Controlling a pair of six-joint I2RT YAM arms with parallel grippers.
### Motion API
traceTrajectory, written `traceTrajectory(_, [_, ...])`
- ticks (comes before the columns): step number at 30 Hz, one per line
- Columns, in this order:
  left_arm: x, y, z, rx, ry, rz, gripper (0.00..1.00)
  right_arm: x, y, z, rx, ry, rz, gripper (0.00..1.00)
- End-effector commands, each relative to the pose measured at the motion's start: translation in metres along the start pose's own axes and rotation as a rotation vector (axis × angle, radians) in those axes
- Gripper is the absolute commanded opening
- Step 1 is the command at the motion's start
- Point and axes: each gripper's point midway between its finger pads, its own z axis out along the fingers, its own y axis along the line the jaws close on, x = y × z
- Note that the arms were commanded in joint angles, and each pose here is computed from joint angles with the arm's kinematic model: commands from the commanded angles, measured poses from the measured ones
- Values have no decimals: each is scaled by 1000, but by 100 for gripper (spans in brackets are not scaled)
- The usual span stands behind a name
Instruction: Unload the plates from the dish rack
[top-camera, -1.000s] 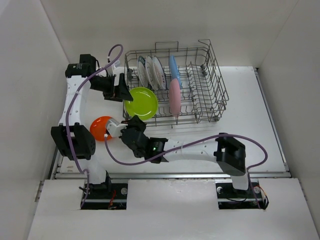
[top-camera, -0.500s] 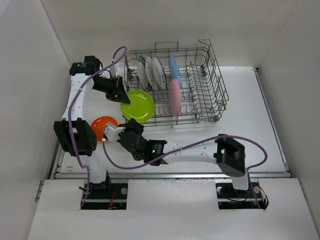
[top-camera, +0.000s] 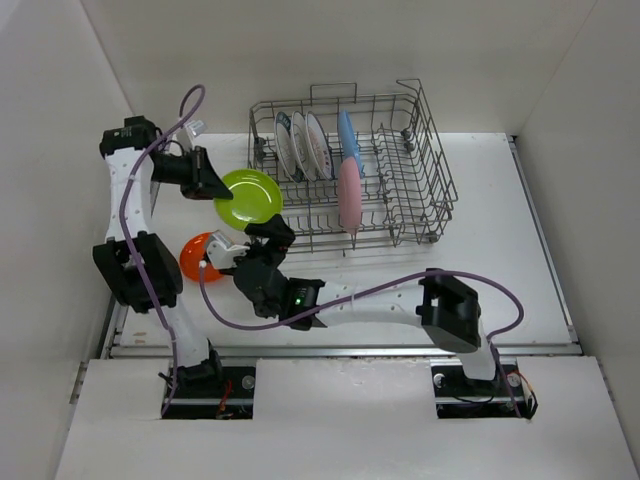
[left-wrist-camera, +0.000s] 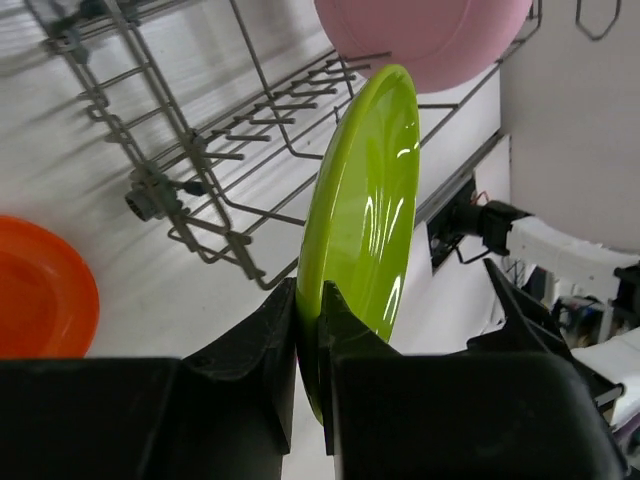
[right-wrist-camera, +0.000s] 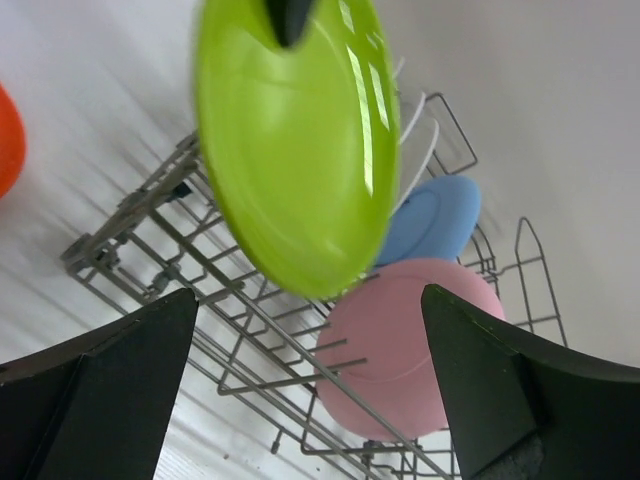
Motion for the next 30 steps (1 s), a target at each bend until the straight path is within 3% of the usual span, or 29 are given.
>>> traceTrajectory(1, [2, 1, -13, 101, -21, -132, 0, -19, -38, -4, 121, 8, 153, 100])
traceTrajectory(8, [-11, 52, -67, 12, -161, -189, 0, -54, -98, -29, 141, -78, 338, 100])
traceTrajectory(9, [-3, 68, -73, -51, -147, -205, 0, -59, -103, -31, 127, -89, 421, 100])
traceTrajectory(10, [0, 77, -76, -100, -147, -184, 0, -60, -99, -34, 63, -89, 401, 100])
traceTrajectory(12, [16, 98, -76, -195, -119, -204, 0, -78, -120, -41, -4, -127, 582, 100])
traceTrajectory(13, [29, 119, -78, -305, -75, -232, 0, -82, -122, -46, -44, -138, 614, 100])
traceTrajectory(16, [52, 153, -68, -409, 10, -246, 0, -86, -140, -56, -92, -171, 738, 100])
traceTrajectory(27, [61, 196, -37, -378, 140, -302, 0, -53, -163, -55, -20, -121, 779, 100])
traceTrajectory(28, [64, 197, -36, -366, 161, -312, 4, -49, -159, -54, -13, -112, 773, 100])
traceTrajectory(29, [63, 199, -32, -370, 177, -306, 18, -50, -164, -55, -10, -116, 781, 100])
traceTrajectory(30, [71, 206, -30, -376, 213, -332, 24, -47, -160, -55, -13, -111, 781, 100])
